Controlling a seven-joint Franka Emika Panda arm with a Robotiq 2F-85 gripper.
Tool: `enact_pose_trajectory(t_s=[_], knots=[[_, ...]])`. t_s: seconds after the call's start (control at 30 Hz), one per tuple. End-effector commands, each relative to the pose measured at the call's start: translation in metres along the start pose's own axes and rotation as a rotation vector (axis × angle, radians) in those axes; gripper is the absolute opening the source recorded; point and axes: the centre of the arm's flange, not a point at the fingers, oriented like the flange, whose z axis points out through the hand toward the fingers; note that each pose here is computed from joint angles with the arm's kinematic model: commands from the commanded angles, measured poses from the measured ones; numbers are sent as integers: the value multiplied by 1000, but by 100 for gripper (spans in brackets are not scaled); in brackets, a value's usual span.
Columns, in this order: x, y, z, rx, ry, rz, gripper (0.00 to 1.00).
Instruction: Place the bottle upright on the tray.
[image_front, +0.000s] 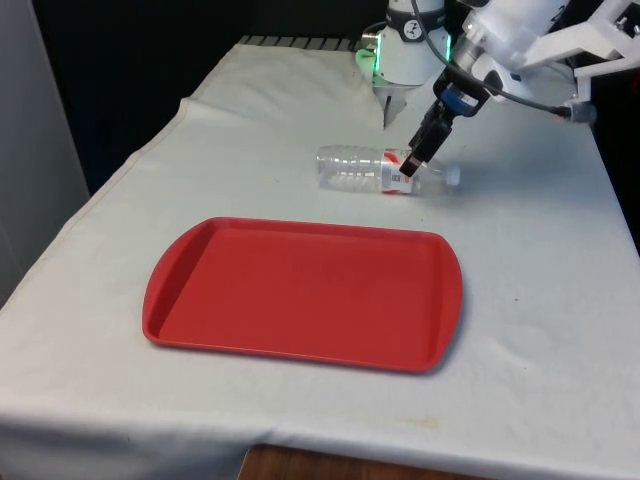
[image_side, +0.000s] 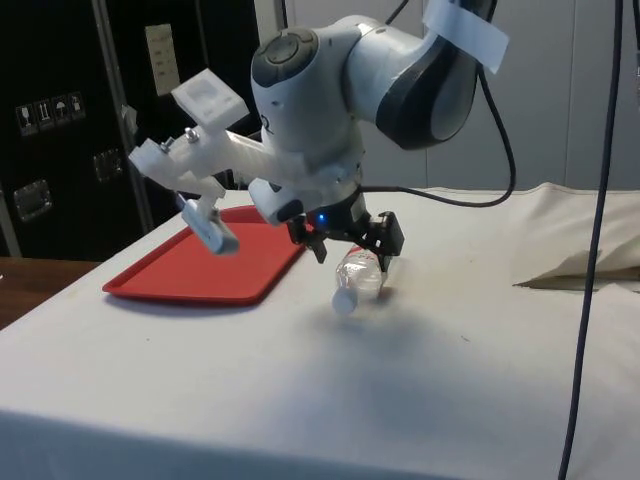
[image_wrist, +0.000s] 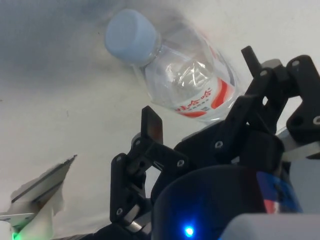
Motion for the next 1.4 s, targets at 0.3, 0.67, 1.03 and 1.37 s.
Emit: enact_pose_trajectory(t_s=[0.3, 0.67, 1.03, 1.37], knots=[[6, -2, 1, -19, -25, -44, 100], [6, -5, 2, -10, -23, -46, 100], [6, -9, 18, 1, -37, -53, 100], [-1, -7, 28, 9, -54, -61, 100]])
